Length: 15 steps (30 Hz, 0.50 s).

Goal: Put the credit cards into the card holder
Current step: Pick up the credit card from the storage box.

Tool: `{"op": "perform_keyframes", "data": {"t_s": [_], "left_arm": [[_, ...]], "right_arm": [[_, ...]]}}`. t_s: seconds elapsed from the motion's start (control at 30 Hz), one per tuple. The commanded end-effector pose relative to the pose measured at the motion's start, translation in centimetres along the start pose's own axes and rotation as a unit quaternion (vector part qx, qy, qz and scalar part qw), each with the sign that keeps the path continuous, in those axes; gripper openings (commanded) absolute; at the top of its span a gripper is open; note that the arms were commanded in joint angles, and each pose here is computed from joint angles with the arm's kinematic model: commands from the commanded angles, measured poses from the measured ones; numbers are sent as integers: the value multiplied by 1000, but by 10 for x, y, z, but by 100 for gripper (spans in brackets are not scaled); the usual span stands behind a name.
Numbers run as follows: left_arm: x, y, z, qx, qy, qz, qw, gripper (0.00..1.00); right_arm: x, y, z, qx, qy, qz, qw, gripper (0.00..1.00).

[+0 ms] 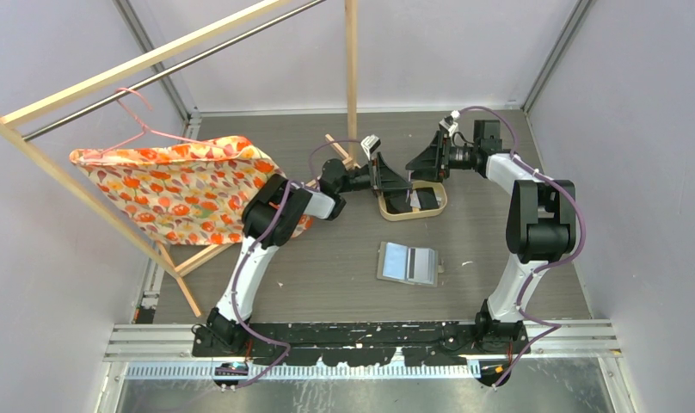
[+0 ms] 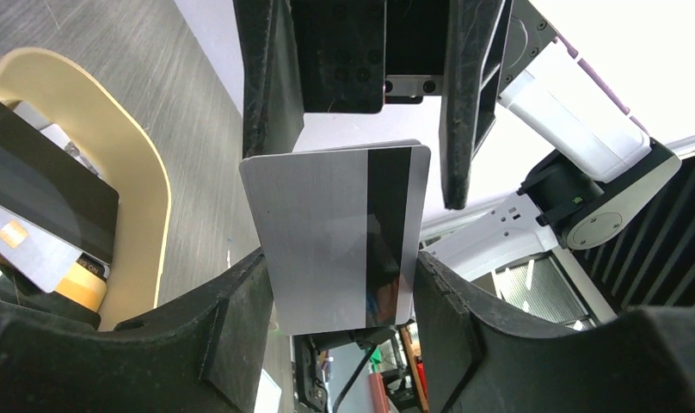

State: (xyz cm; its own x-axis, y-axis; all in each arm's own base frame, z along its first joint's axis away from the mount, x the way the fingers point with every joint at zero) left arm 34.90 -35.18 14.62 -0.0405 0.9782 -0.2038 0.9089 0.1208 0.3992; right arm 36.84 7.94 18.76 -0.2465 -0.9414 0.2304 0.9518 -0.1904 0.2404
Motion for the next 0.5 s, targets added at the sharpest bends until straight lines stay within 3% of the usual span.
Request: {"op": "perform_keyframes", "data": {"t_s": [0.0, 0.47], "left_arm": [[-4, 3, -15, -26, -39, 10, 999, 57], [-6, 3, -13, -18, -40, 12, 999, 58]], "right_arm": [[2, 4, 21, 29, 29, -2, 999, 64], [-1, 4, 27, 27, 42, 3, 999, 57]]}}
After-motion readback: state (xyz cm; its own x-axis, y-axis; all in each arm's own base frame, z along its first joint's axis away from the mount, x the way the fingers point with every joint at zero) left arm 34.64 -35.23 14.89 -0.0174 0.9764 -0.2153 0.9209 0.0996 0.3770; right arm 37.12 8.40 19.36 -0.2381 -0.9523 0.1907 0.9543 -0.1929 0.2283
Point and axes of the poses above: each gripper's point midway between its finger pads, its own x axis back along the fingers, its own z axis along the line the jaws close on, y = z × x, the point moved 9 cm from there along x, back along the fingers, and after that the axes turned 5 degrees about -x, right-handed, at the moved point
